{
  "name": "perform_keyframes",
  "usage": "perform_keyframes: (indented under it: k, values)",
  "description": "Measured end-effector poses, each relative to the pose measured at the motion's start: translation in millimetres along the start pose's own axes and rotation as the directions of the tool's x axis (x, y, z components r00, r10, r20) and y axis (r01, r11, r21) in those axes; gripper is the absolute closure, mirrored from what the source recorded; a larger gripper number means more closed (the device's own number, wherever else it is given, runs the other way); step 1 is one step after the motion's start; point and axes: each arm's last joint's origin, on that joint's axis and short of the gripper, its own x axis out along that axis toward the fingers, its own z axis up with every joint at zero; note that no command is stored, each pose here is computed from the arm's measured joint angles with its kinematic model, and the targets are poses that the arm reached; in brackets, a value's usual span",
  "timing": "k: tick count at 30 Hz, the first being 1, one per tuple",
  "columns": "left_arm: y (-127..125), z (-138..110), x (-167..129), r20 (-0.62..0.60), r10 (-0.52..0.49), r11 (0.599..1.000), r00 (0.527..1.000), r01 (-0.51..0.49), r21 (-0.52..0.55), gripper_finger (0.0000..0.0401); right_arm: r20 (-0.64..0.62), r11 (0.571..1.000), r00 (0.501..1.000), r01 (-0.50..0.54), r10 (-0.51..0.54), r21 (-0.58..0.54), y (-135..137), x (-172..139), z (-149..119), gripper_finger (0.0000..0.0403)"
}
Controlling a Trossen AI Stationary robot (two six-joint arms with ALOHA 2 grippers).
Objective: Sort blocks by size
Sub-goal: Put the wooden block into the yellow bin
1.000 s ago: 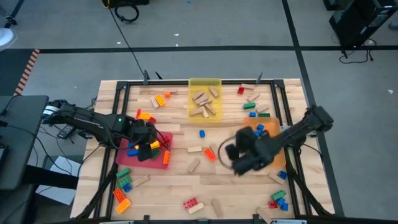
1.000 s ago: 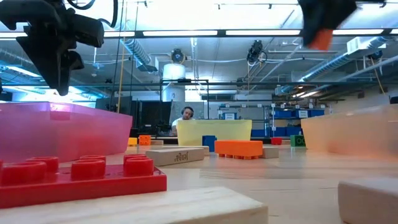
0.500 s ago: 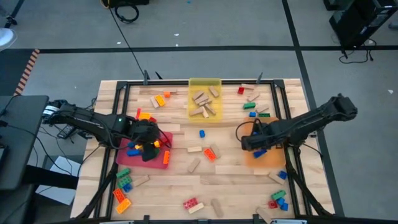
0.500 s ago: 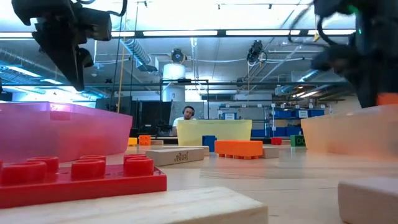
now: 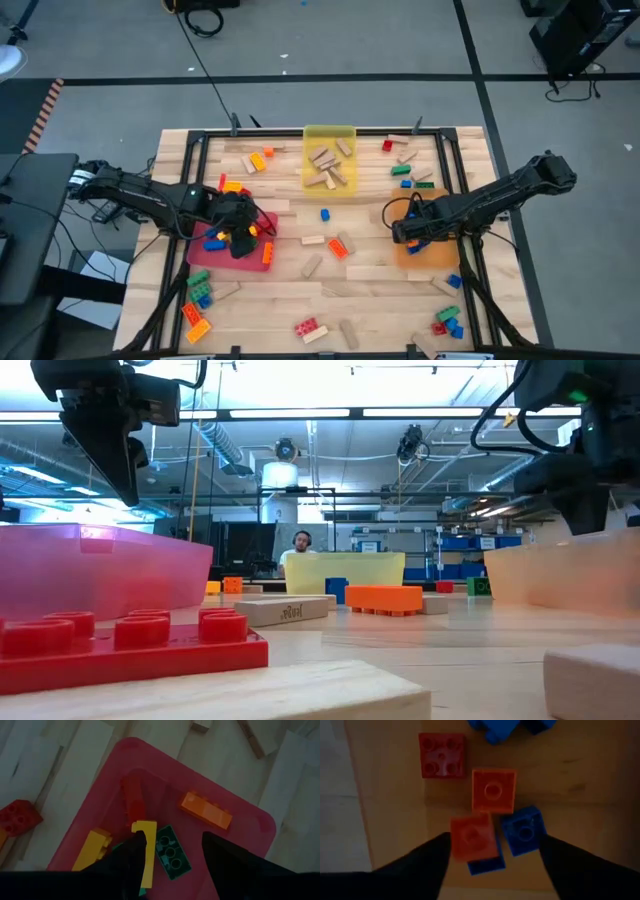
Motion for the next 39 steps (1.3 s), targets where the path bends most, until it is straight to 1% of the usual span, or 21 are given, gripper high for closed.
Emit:
perform_keyframes:
  k: [2,5,8,10,14,19,21,24,26,29,33,37,39]
  values:
    - [0,0,0,0.003,0.003,1.000,1.000,-0.003,-0.001,0.0199,0.000,1.000,1.000,0.000,0.000,-0.006,1,-2,0,0.0054]
    - [0,1,0,0.007,0.000,1.000,1.000,0.000,-0.005,0.0199,0.003,0.999,1.000,-0.016,0.016,-0.040,3,-5,-1,0.0033]
    - [-2,3,0,0.027,-0.013,0.996,1.000,0.015,-0.082,0.0199,0.027,0.996,0.999,-0.039,0.041,-0.080,7,-11,-1,0.0027]
    - [-1,3,0,0.028,-0.012,0.993,1.000,0.015,-0.115,0.0199,0.043,0.992,0.997,-0.056,0.061,-0.113,9,-16,-1,0.0029]
    - [-2,6,1,0.061,-0.022,0.989,0.998,0.031,-0.143,0.0199,0.084,0.979,0.991,-0.084,0.101,-0.186,15,-27,-1,0.0041]
    - [-7,14,0,0.139,-0.066,0.984,0.988,0.087,-0.153,0.0199,0.131,0.960,0.981,-0.108,0.146,-0.259,20,-35,0,0.0055]
    - [-8,16,-1,0.166,-0.081,0.975,0.983,0.113,-0.192,0.0198,0.139,0.956,0.979,-0.105,0.147,-0.276,20,-35,0,0.0059]
    - [-8,19,-1,0.209,-0.046,0.954,0.977,0.105,-0.280,0.0193,0.148,0.947,0.978,-0.099,0.150,-0.305,20,-35,0,0.0066]
    - [-6,19,-1,0.221,-0.011,0.949,0.975,0.080,-0.306,0.0182,0.151,0.944,0.977,-0.096,0.150,-0.317,20,-35,0,0.0070]
    - [-6,20,0,0.236,0.017,0.949,0.972,0.058,-0.308,0.0157,0.150,0.936,0.977,-0.092,0.151,-0.340,20,-35,0,0.0075]
    - [-9,23,2,0.259,0.005,0.968,0.966,0.060,-0.245,0.0127,0.150,0.926,0.977,-0.087,0.151,-0.368,20,-35,0,0.0081]
    - [-11,27,1,0.298,-0.015,0.965,0.954,0.092,-0.244,0.0121,0.152,0.917,0.976,-0.086,0.156,-0.390,21,-35,0,0.0086]
    - [-12,30,-3,0.308,-0.004,0.966,0.951,0.083,-0.243,0.0124,0.152,0.913,0.976,-0.084,0.157,-0.400,21,-35,0,0.0087]
